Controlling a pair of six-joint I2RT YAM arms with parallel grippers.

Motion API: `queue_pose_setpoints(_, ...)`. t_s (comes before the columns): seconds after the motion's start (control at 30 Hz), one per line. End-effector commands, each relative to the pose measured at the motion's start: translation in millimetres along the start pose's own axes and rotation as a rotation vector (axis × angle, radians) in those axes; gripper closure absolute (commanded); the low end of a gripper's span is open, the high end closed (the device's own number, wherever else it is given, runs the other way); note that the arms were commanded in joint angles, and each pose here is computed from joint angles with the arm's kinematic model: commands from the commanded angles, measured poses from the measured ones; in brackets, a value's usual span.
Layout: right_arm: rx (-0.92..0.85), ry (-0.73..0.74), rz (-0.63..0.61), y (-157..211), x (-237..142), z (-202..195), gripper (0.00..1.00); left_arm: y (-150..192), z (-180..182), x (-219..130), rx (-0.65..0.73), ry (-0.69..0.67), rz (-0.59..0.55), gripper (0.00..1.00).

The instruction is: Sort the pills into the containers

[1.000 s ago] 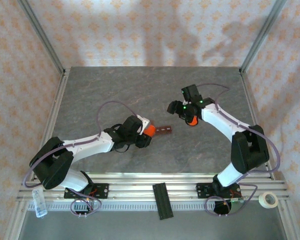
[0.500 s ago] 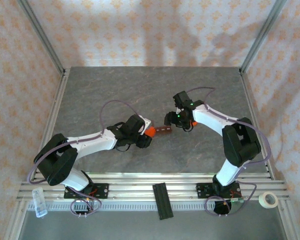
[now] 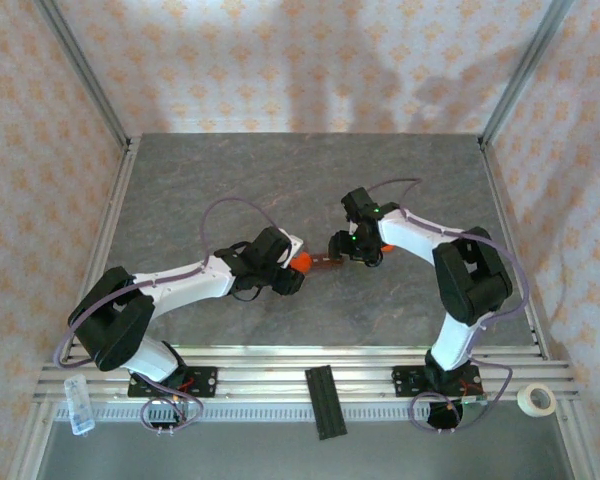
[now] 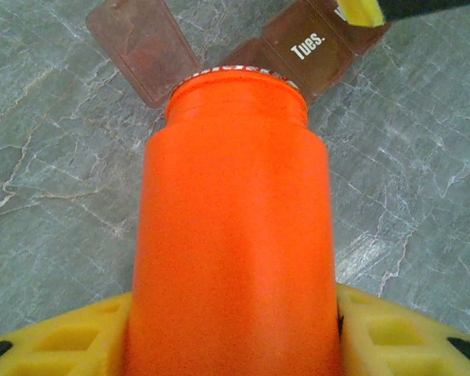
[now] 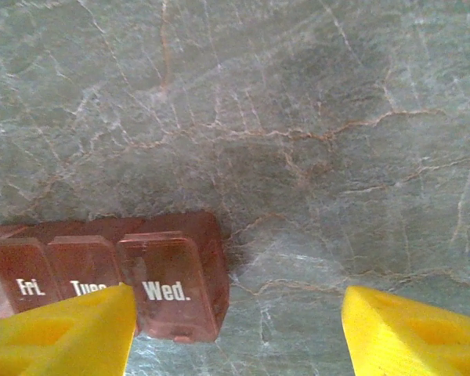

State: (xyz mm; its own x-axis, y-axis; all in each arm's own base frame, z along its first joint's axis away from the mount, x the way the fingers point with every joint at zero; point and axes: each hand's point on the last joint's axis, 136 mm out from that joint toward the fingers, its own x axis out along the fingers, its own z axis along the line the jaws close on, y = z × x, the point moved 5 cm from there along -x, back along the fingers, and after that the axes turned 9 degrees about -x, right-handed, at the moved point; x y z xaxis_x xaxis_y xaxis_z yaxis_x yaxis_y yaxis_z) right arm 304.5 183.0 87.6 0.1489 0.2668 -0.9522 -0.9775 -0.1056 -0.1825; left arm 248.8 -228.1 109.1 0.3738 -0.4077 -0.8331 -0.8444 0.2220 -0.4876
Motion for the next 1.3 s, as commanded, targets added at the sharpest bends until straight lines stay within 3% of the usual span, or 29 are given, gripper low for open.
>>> queue_pose_setpoints(0.0,-0.020,0.049,0.017,1.1,1.9,-3.2,0.31,-3.3,-5.7,-1.2,0.030,0.001,0.019,1.00)
queue_pose_setpoints(1.27,-0.007,0.065,0.057,6.0,14.6,-7.6,0.32,-10.5,2.4,6.6,0.089,-0.148,0.215,1.00)
